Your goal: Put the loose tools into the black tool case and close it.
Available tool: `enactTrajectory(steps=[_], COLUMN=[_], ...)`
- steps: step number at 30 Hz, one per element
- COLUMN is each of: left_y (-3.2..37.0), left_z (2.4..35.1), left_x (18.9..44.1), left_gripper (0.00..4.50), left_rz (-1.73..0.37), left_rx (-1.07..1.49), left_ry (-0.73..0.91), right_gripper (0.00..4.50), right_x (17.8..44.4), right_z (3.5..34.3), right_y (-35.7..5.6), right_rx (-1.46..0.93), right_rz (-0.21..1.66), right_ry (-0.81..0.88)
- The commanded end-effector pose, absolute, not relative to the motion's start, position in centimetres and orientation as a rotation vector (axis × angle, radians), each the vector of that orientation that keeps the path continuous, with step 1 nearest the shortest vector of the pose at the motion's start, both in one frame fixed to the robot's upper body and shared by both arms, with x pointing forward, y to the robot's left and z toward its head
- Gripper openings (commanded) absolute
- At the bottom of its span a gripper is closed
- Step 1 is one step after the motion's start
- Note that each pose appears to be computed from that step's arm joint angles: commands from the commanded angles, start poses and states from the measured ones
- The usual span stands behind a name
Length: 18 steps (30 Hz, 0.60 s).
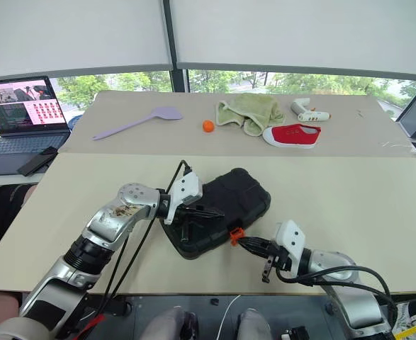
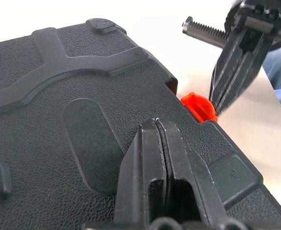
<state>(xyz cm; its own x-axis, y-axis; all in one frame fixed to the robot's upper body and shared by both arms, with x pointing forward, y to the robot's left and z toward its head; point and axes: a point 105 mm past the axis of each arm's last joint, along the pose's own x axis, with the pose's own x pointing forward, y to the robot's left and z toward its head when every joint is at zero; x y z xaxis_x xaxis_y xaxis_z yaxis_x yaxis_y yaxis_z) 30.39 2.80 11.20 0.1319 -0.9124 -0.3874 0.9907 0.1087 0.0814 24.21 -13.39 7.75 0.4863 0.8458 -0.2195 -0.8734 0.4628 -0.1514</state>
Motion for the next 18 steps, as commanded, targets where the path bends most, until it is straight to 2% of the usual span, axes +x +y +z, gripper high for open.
enactTrajectory(steps=[1,11,14,18], left_y=[5.3,5.2,4.9,4.9], left_z=[5.9,5.8,5.9,5.8], left_x=[29.9,29.7,29.8,29.7], left_gripper=[0.08,0.08,0.08,0.08], left_rz=[-1.343,-1.347,-1.352,-1.356], left_rx=[0.336,0.330,0.328,0.328], left_ry=[0.530,0.532,0.528,0.528], right_gripper=[0.00,0.00,0.00,0.00], right_x=[25.2,26.1,25.3,25.5], right_z=[8.8,9.1,8.2,7.6], right_y=[-13.2,-13.3,-13.3,-13.4], right_rx=[-0.312,-0.347,-0.343,-0.327], right_rz=[1.042,0.994,1.023,0.995], right_ry=[0.026,-0.058,0.005,0.042])
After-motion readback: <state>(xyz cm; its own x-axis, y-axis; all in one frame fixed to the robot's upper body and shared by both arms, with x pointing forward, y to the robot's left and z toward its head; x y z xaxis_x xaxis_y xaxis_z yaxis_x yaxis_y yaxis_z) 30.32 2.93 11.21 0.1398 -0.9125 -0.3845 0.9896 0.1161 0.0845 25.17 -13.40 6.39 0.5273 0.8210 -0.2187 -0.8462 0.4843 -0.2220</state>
